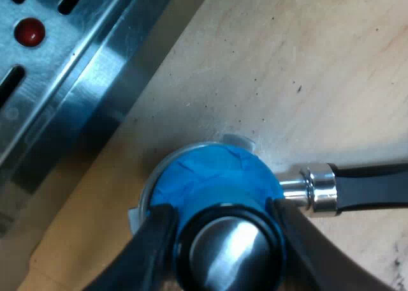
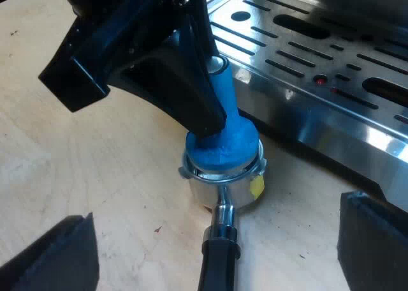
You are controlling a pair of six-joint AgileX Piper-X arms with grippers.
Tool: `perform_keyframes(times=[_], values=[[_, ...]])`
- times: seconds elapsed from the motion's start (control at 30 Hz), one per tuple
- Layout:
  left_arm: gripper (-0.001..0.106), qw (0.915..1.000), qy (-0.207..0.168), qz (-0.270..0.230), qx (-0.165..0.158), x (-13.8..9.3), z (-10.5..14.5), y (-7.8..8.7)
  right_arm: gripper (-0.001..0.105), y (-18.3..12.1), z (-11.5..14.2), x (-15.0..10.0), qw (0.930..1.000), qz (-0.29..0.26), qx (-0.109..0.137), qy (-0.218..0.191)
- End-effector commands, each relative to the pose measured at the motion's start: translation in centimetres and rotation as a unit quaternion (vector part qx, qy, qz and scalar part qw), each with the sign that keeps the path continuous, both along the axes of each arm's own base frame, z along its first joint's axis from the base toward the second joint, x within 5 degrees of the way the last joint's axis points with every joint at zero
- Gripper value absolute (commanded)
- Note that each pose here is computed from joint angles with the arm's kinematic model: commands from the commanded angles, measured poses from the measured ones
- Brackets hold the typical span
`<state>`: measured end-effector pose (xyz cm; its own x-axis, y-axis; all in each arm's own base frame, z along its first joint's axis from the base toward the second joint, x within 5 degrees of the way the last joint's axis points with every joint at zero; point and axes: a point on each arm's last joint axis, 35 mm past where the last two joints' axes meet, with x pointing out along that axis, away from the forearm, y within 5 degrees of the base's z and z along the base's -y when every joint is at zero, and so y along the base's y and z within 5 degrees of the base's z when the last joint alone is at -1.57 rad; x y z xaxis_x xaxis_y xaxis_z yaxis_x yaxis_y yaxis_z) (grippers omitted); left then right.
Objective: Grind coffee beans and then tamp
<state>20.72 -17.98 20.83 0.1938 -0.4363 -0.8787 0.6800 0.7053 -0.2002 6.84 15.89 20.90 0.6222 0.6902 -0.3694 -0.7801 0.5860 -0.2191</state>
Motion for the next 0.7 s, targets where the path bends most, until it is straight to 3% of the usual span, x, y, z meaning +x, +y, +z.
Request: perform_keyframes(times=[0.03,0.7], values=[[0.0,1.0,0.002,-0.002,0.002,0.23,-0.36,-0.34,0.077,-0.06,0.19,0.04,1.0,-0.003,0.002,-0.004],[0.0,0.9999,0.011,-0.002,0.006,0.17,-0.71,-0.32,0.077,-0.06,0.19,0.04,1.0,-0.003,0.002,-0.004]])
